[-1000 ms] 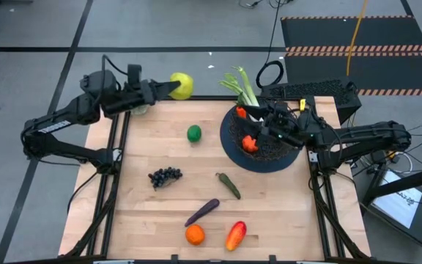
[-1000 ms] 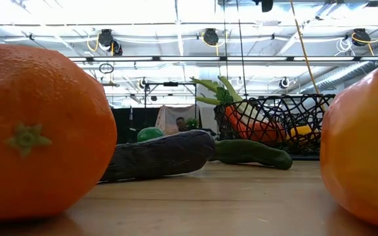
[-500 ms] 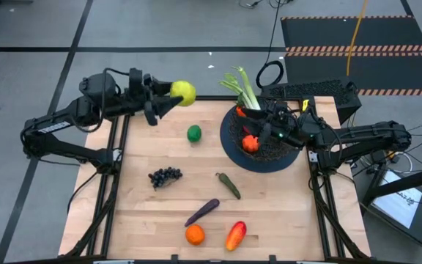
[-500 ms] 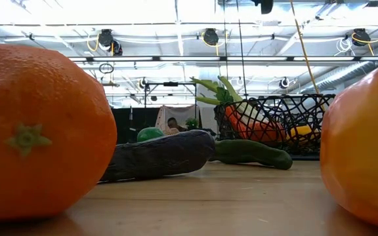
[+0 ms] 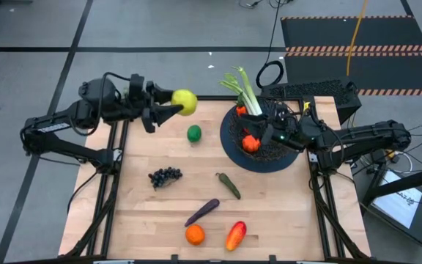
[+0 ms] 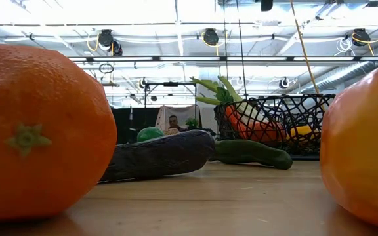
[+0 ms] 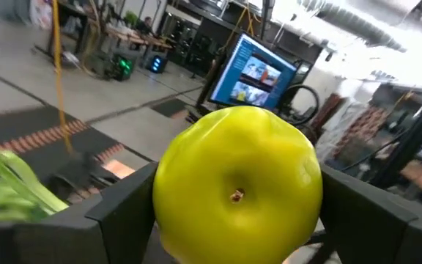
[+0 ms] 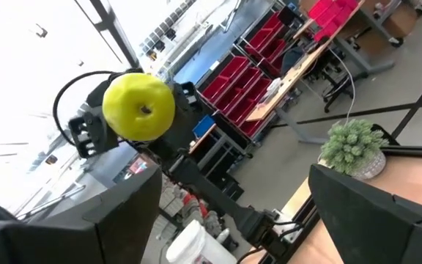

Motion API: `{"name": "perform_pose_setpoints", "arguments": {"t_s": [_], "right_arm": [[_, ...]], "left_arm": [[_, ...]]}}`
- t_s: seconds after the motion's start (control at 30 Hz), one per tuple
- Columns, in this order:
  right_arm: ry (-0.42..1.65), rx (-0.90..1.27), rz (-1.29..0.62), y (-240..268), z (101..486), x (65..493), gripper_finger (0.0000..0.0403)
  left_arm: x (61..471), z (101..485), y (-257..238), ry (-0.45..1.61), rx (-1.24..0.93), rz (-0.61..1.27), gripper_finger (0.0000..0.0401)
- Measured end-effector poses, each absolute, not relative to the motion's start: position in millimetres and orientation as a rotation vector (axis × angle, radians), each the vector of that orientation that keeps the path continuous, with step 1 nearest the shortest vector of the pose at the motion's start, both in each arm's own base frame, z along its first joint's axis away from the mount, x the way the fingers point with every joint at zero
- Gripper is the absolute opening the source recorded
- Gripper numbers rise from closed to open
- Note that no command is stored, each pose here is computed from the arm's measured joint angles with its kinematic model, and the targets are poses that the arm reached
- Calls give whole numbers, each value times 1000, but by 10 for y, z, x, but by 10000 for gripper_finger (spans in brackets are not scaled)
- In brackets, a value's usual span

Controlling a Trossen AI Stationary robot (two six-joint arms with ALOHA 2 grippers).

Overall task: Build produce basket
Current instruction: Put the red apple into the black woven basket

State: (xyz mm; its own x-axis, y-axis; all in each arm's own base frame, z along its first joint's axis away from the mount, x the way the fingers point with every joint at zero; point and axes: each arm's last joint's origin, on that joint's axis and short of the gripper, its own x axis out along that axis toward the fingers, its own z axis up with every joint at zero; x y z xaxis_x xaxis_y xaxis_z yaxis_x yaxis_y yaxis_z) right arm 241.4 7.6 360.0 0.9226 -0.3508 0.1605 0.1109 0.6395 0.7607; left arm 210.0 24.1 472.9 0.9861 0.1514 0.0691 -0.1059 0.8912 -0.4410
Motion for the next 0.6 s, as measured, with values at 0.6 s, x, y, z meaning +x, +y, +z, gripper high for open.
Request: {"name": "perform_pose_setpoints", "arguments": {"t_s": [0.6], "right_arm": [[-255,725,-201,110,3593,2422,336]], "left_arm": [[2113,4726,-47,-68,-903,-17,324]]}}
